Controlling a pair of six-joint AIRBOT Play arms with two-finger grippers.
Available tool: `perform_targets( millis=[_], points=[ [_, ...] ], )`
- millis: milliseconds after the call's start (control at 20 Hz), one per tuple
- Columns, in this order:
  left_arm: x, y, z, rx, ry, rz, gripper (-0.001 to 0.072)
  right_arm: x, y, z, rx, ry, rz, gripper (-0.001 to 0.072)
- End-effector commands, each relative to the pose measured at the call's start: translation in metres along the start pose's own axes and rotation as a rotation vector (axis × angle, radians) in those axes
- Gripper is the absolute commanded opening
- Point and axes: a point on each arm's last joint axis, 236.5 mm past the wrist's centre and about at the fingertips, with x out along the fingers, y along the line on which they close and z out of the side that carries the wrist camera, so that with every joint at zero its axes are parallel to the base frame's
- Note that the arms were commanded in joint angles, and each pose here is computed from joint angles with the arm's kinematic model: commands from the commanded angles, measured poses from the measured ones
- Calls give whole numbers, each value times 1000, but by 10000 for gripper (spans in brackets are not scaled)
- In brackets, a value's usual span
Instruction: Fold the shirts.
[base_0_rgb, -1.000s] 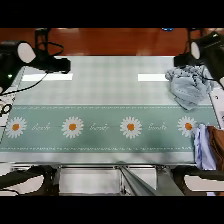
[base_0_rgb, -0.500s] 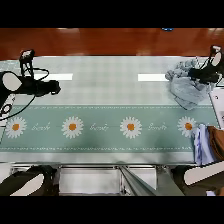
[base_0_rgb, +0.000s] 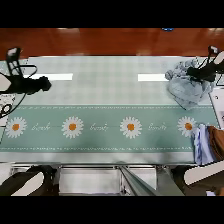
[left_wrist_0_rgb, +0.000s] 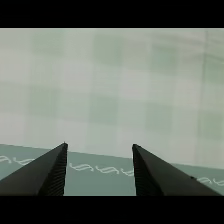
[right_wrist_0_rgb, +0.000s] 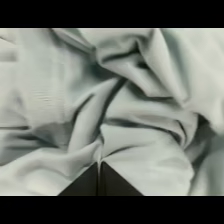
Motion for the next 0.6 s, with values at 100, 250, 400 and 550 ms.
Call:
perform_targets(
  millis=[100,250,400,550],
  points=[
    [-69,67,35,-139,-168,104,503,-161,34,72,-56,-339,120,23],
    [-106,70,45,-144,-264,115,503,-244,48,87,-79,-497,159,23],
    [-126,56,43,-149,-295,78,503,-327,94,91,-205,-656,206,22],
    [-131,36,36,-134,-285,1,503,-418,162,86,-320,-833,323,22]
  ],
)
